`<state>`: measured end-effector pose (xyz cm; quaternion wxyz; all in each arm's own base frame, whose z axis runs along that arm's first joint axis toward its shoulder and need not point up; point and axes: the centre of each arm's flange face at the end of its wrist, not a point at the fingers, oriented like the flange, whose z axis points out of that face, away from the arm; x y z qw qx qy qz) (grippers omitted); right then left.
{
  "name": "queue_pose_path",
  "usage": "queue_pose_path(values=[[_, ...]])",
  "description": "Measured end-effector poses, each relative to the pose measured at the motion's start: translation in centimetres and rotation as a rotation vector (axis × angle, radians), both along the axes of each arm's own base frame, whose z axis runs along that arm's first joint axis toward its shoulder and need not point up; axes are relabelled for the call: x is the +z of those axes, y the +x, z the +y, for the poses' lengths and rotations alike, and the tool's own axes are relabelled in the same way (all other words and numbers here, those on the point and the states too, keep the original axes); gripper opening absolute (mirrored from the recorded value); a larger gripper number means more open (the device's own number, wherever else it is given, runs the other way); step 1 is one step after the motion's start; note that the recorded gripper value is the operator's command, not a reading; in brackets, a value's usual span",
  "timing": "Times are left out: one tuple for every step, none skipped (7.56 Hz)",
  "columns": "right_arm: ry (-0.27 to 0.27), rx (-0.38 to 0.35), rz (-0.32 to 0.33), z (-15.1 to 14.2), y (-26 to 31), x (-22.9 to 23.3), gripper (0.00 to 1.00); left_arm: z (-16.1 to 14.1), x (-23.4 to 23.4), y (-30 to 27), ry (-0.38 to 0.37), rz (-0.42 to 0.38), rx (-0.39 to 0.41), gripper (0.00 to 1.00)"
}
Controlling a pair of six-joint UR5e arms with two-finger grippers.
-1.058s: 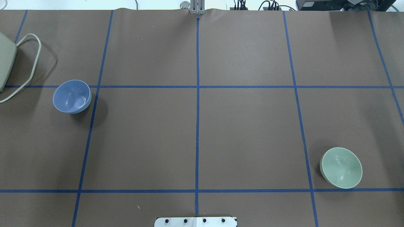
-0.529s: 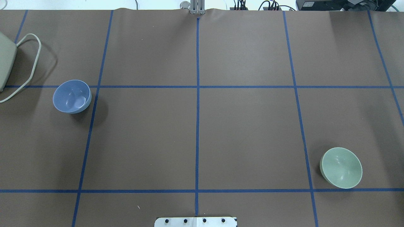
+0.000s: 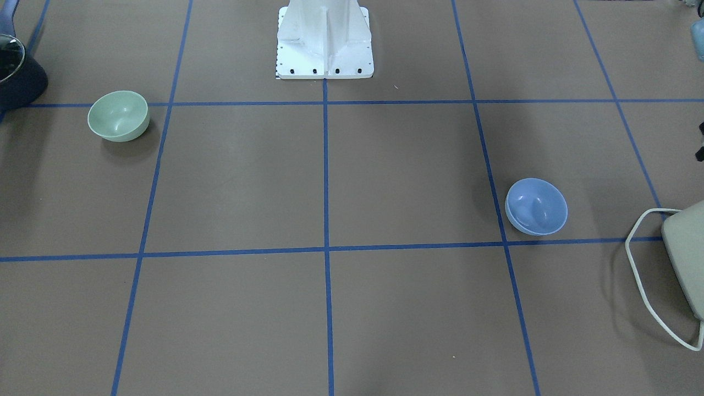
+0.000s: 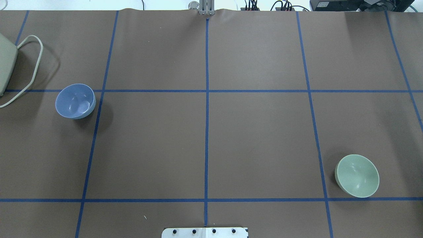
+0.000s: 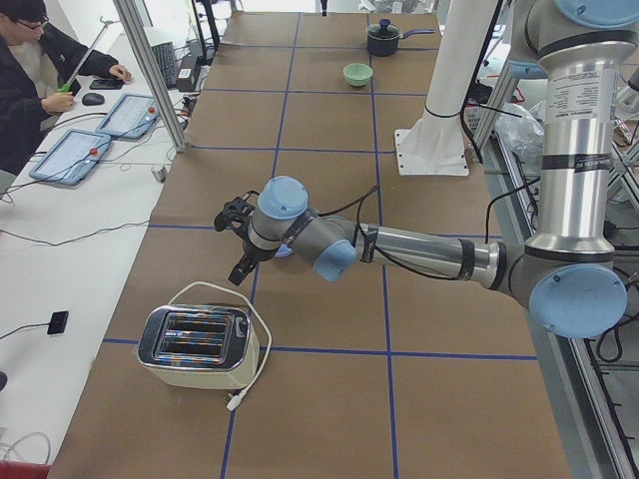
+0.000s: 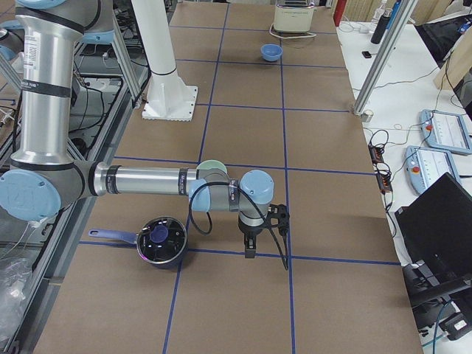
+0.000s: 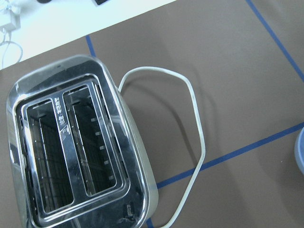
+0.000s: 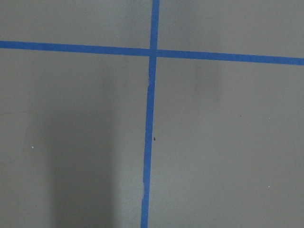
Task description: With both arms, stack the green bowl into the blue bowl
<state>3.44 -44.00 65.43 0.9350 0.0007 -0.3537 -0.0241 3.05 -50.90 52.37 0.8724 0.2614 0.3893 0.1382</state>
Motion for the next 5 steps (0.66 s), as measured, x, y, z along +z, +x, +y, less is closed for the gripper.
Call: queue_pose_path(values=[[0.001,0.000,0.000,0.0,0.0,0.0,1.00,-0.2,-0.5,4.8,-0.090,0.038,0.002,0.98],[0.001,0.000,0.000,0.0,0.0,0.0,1.00,0.1,-0.3,9.3,-0.182,0.045,-0.024,0.98],[0.000,0.000,0.001,0.0,0.0,0.1,1.00,0.3,0.3,12.8,-0.237,0.023,-0.059,0.98],[-0.002,0.000,0.001,0.1,0.0,0.1,1.00,-0.2,0.5,15.7,-0.265,0.010,-0.080,0.95],[-0.003,0.000,0.001,0.1,0.0,0.2,1.00,-1.0,0.3,18.3,-0.277,0.006,-0.079,0.72]])
